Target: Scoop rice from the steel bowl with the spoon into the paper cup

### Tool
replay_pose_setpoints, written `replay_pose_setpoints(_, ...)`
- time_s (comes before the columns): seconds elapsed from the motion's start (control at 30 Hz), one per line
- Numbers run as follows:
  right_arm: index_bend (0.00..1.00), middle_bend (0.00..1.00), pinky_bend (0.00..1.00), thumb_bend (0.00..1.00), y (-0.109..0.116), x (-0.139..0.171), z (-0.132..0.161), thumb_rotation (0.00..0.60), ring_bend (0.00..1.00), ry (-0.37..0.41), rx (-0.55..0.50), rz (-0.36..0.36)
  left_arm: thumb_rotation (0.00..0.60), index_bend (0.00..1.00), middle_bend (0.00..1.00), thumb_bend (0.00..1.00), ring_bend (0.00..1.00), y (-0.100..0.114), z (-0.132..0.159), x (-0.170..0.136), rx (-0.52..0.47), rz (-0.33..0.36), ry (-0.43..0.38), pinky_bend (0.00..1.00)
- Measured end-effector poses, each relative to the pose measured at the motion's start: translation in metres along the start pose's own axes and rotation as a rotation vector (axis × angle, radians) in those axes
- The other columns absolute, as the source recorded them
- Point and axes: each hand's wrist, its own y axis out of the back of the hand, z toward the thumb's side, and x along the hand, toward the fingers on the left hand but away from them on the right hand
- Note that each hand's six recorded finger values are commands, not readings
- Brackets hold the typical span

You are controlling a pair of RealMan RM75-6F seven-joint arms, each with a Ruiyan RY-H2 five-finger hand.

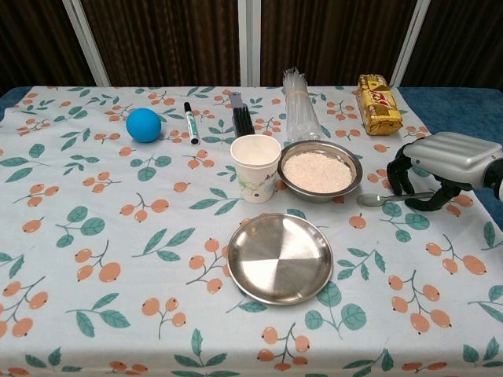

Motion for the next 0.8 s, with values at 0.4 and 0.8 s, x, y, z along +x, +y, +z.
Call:
replay_pose_setpoints(0.4, 0.59, 0.58, 0.23, 0.33, 0.039, 0.018, -0.017, 0.6, 0.26, 0.011, 0.034, -0.068, 0.6, 0.13, 0.13, 0.05, 0.08, 0.007, 0.001, 0.0, 0.002, 0.018, -0.011, 0.12)
replay_pose_setpoints(0.8, 0.6, 0.59, 0.23, 0.33, 0.103, -0.001, 0.001, 0.6, 0.27, 0.096, 0.212, -0.032, 0.6, 0.13, 0.13, 0.06, 0.08, 0.01, 0.002, 0.001, 0.001, 0.03, -0.019, 0.12)
